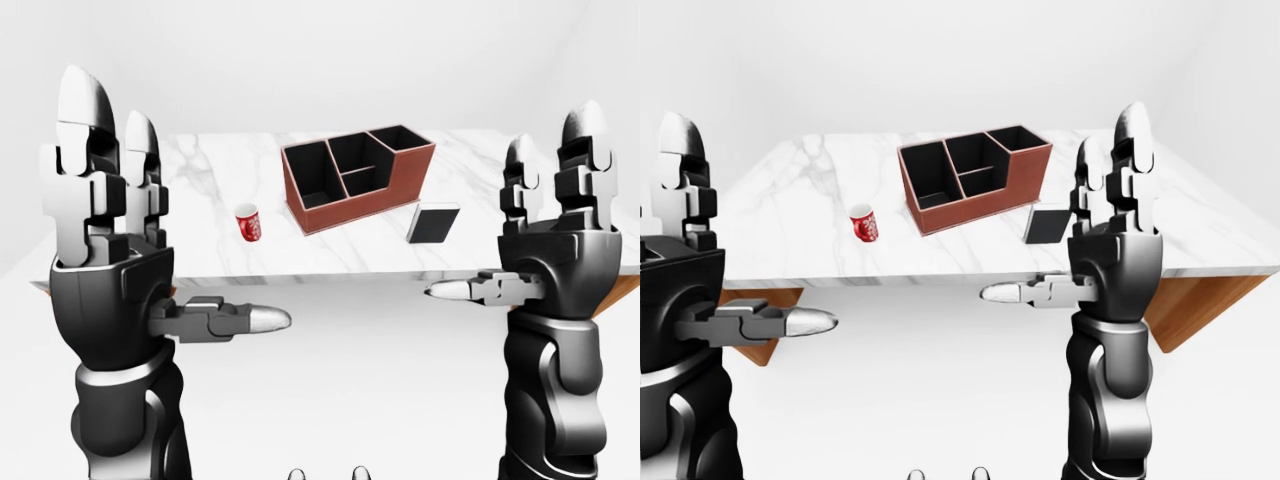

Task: Pick up the book and place it in the back compartment of the caddy.

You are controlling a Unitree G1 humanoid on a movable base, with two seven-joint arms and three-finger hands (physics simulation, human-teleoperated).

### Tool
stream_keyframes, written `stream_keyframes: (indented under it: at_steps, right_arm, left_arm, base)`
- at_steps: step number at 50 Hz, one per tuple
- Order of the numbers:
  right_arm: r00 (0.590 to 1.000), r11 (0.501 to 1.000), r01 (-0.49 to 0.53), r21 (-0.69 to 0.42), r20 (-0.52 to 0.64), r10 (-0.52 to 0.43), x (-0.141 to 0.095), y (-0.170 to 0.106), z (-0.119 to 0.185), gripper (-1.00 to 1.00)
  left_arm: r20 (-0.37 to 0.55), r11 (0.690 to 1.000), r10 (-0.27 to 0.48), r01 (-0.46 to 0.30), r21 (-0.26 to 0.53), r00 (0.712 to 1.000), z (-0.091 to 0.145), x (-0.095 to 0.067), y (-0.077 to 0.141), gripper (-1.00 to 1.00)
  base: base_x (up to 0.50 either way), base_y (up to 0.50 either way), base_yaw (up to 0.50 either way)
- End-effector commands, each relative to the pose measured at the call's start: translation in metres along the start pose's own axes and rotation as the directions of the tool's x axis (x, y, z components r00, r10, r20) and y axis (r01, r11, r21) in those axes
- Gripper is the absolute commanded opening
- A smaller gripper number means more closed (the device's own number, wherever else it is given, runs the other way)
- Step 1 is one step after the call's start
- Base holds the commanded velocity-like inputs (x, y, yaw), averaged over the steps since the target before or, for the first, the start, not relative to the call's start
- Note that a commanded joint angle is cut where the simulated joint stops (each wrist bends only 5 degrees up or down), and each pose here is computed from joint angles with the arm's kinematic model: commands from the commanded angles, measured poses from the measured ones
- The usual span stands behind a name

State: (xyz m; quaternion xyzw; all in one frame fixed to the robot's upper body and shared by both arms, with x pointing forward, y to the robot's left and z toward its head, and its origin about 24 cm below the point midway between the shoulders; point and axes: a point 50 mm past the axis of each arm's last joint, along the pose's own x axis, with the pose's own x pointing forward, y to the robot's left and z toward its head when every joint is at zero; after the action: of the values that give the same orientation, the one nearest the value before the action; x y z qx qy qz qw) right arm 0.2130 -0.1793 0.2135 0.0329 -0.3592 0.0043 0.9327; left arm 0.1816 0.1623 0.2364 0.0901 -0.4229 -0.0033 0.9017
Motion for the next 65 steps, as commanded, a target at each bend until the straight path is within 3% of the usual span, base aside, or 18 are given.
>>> stream_keyframes:
  at_steps: [1,53,65]
  right_arm:
    - [0.997,0.999,-0.007,0.045,0.083,0.003,0.002,-0.002,0.018,1.0]
    - [0.992,1.0,-0.015,0.026,0.123,0.012,0.004,-0.001,0.027,1.0]
    - [0.986,1.0,-0.021,0.022,0.169,0.017,0.004,0.0,0.037,1.0]
  left_arm:
    - [0.057,1.0,-0.003,0.002,0.017,0.998,0.011,0.002,0.002,1.0]
    - [0.02,1.0,-0.007,0.007,0.015,1.0,0.004,0.001,0.001,1.0]
    - [0.028,1.0,-0.01,0.009,0.017,1.0,0.006,0.001,0.0,1.0]
  base:
    - [0.5,0.0,0.0]
    - [0.5,0.0,0.0]
    - [0.02,0.0,0.0]
